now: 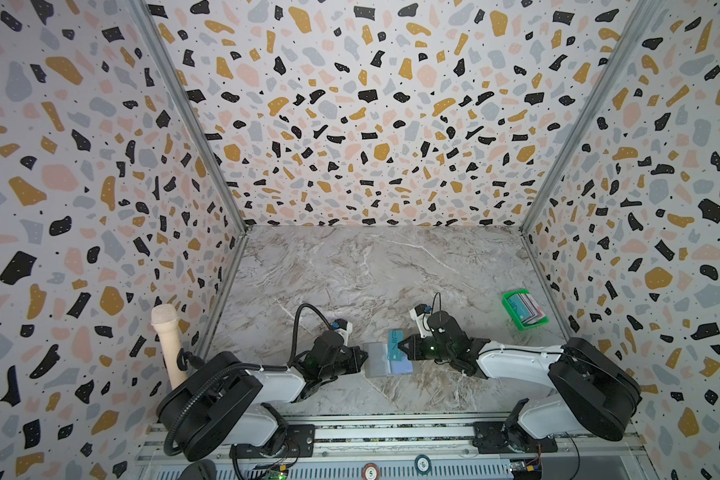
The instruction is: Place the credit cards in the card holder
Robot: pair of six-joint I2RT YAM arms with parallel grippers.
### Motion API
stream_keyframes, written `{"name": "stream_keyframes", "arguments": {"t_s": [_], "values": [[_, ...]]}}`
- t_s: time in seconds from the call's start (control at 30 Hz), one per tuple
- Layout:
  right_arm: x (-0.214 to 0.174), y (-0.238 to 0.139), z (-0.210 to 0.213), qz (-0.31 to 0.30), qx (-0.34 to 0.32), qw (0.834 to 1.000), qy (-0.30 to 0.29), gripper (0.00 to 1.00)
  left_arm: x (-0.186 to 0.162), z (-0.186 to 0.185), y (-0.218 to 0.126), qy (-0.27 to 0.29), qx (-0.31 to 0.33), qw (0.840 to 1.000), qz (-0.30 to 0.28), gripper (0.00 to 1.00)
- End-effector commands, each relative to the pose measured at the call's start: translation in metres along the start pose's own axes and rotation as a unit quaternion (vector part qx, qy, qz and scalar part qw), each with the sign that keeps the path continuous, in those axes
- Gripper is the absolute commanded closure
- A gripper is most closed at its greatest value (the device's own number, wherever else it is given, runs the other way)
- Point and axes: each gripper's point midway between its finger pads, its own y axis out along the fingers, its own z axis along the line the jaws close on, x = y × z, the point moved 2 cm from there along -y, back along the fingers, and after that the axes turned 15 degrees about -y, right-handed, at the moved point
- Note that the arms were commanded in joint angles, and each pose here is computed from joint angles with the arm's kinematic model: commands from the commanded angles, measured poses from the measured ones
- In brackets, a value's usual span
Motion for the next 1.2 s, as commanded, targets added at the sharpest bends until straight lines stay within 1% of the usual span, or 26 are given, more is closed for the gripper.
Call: {"name": "stream_keyframes", "arguments": {"t_s": [0.0, 0.27, 0.6, 0.77, 0.93, 0.97, 1.0, 1.17], "values": [[0.004, 0.001, 0.01, 0.0, 0.015, 1.0, -0.002, 1.0, -0.001, -0.002, 0.001, 0.007, -0.001, 1.0, 0.003, 1.0], [0.005, -0.003, 0.018, -0.002, 0.034, 0.999, 0.012, 1.0, -0.002, 0.001, 0.0, 0.002, 0.002, 1.0, 0.003, 1.0], [0.004, -0.009, 0.02, -0.007, 0.038, 0.999, 0.026, 1.0, -0.004, 0.006, -0.002, -0.009, 0.011, 1.0, 0.003, 1.0], [-0.003, -0.005, 0.018, 0.004, 0.044, 0.998, 0.043, 1.0, -0.006, 0.006, -0.002, -0.013, 0.007, 1.0, 0.008, 1.0], [-0.008, -0.005, 0.016, 0.01, 0.043, 0.998, 0.045, 1.0, -0.007, 0.007, -0.002, -0.013, 0.006, 1.0, 0.008, 1.0], [-0.009, -0.005, 0.017, 0.013, 0.046, 0.998, 0.046, 1.0, -0.008, 0.007, -0.003, -0.013, 0.004, 1.0, 0.009, 1.0], [-0.01, -0.005, 0.018, 0.014, 0.052, 0.998, 0.046, 1.0, -0.008, 0.006, -0.003, -0.026, 0.002, 1.0, 0.009, 1.0], [-0.018, 0.0, 0.021, 0.028, 0.073, 0.996, 0.052, 1.0, -0.009, 0.007, -0.001, -0.03, 0.001, 0.999, 0.013, 1.0]]}}
